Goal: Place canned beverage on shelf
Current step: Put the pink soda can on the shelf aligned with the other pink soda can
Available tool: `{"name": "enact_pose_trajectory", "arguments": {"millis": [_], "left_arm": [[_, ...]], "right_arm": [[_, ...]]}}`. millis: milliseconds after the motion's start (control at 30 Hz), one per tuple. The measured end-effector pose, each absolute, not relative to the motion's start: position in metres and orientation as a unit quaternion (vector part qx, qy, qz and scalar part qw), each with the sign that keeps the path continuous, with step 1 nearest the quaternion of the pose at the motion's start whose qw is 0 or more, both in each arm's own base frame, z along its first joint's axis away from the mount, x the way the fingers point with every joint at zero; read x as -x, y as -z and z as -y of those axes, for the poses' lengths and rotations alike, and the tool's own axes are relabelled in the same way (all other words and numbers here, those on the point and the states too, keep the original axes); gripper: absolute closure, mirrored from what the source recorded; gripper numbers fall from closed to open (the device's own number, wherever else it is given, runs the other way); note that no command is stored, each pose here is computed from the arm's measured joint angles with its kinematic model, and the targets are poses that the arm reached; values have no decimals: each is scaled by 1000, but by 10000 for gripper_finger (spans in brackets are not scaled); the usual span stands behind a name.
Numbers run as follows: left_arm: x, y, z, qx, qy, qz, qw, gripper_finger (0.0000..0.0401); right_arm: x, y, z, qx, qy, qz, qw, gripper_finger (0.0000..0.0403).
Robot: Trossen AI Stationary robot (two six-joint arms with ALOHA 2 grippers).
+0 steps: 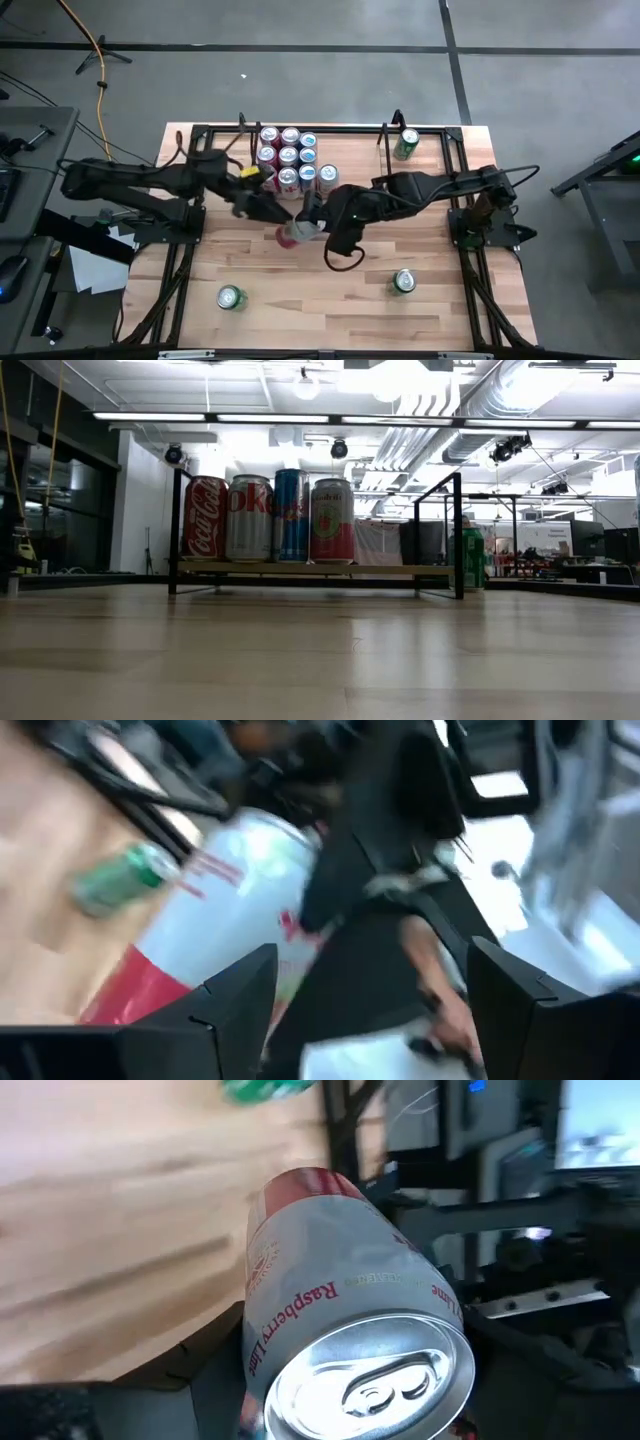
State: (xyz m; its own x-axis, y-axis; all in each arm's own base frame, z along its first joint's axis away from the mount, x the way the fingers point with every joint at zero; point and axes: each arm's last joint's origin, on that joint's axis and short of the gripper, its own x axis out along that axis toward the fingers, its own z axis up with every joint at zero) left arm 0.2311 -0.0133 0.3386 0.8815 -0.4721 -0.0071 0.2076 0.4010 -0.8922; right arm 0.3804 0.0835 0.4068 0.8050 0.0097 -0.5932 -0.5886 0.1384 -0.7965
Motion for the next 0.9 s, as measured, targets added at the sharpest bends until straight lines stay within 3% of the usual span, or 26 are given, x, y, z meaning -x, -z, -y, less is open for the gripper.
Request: {"name": "enact_pose_trajectory", "arguments": {"millis": [233, 433, 900], "left_arm": [[-209, -356, 13, 484, 285, -129, 817, 167], [-203, -356, 11, 492, 273, -135, 815, 167], [-212, -364, 18, 528, 316, -108, 780, 167]], "right_arm": [[-386, -431, -85, 552, -187, -137, 801, 126], [-391, -446, -84, 500, -161, -66, 848, 126], [-392, -449, -72, 491, -156, -71, 854, 126]]}}
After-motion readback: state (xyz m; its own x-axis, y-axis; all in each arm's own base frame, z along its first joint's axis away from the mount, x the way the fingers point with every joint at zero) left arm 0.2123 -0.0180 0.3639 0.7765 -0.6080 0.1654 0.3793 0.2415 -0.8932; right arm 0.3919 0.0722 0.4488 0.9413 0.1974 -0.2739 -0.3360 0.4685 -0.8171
